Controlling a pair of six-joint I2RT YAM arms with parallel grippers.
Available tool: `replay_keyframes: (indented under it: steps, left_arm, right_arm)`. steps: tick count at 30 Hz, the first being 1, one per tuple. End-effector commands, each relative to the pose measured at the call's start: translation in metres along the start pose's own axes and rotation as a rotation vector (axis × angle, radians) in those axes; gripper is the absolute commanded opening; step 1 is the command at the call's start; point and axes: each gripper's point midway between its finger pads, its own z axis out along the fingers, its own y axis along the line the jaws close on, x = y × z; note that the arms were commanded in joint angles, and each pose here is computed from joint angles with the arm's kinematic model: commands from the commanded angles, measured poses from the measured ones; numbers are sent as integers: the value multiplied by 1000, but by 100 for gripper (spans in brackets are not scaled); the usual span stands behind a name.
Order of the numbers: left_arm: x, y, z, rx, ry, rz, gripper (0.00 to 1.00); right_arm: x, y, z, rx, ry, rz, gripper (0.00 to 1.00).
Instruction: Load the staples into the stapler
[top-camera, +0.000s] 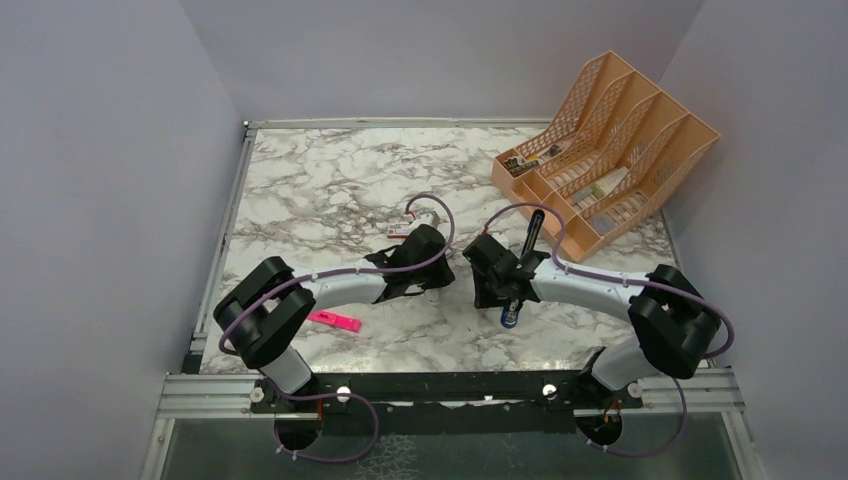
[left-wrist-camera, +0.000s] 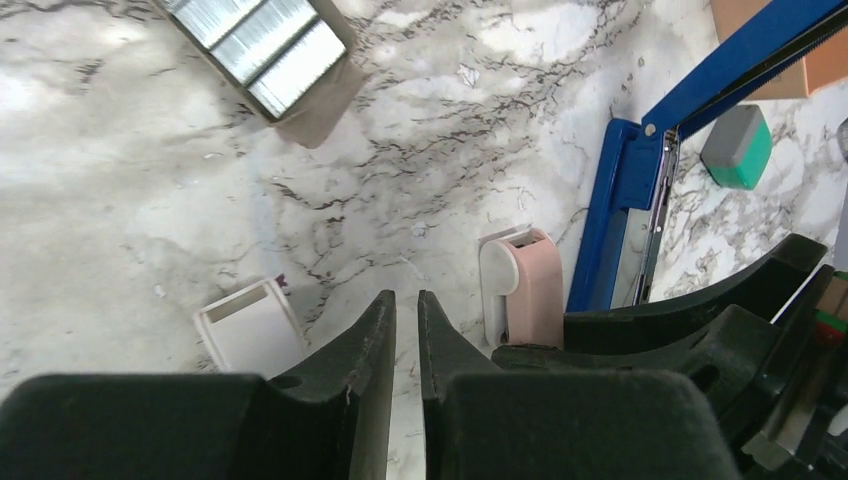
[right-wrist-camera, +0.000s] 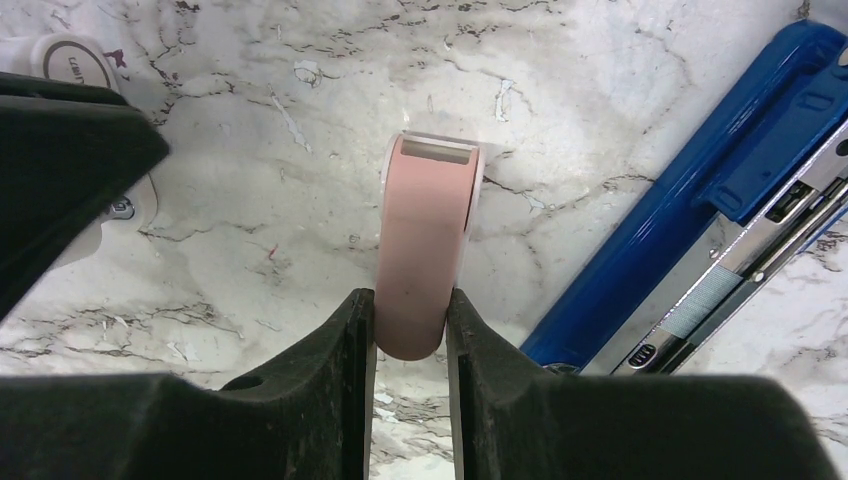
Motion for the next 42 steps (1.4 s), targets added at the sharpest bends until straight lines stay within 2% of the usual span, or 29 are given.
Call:
replay_keyframes:
  steps: [1,7,12,15,20,26,36,42]
  left_arm:
    - [-15,12,-10,-42,-66,-26,15]
    - [-22,7,-15,-18,-80,-16,16]
    - [-29,3,-20,-11,-98,-5,18]
    - [-32,4,-23,-13,-106,1,18]
    - [-34,5,-27,-14,-112,3,18]
    - [-37,6,-30,-12,-120,1,18]
    - [-36,10,-33,-16,-117,7,19]
    - [-37,11,-35,-14,-122,9,19]
  right_arm:
    - [19,-3,27,22,58,-17,31]
    - [-5,6,8,-2,-15,-17,37]
    - [-28,11,-16,-11,-89,-7,52]
    - [-36,12,-28,-19,-116,-1,57]
    - [-39,2,-35,37,-130,19,57]
    - [-33,-1,-25,64,-92,8,51]
    - [-21,4,0,67,-16,-14,56]
    - [-17,4,8,63,6,-7,54]
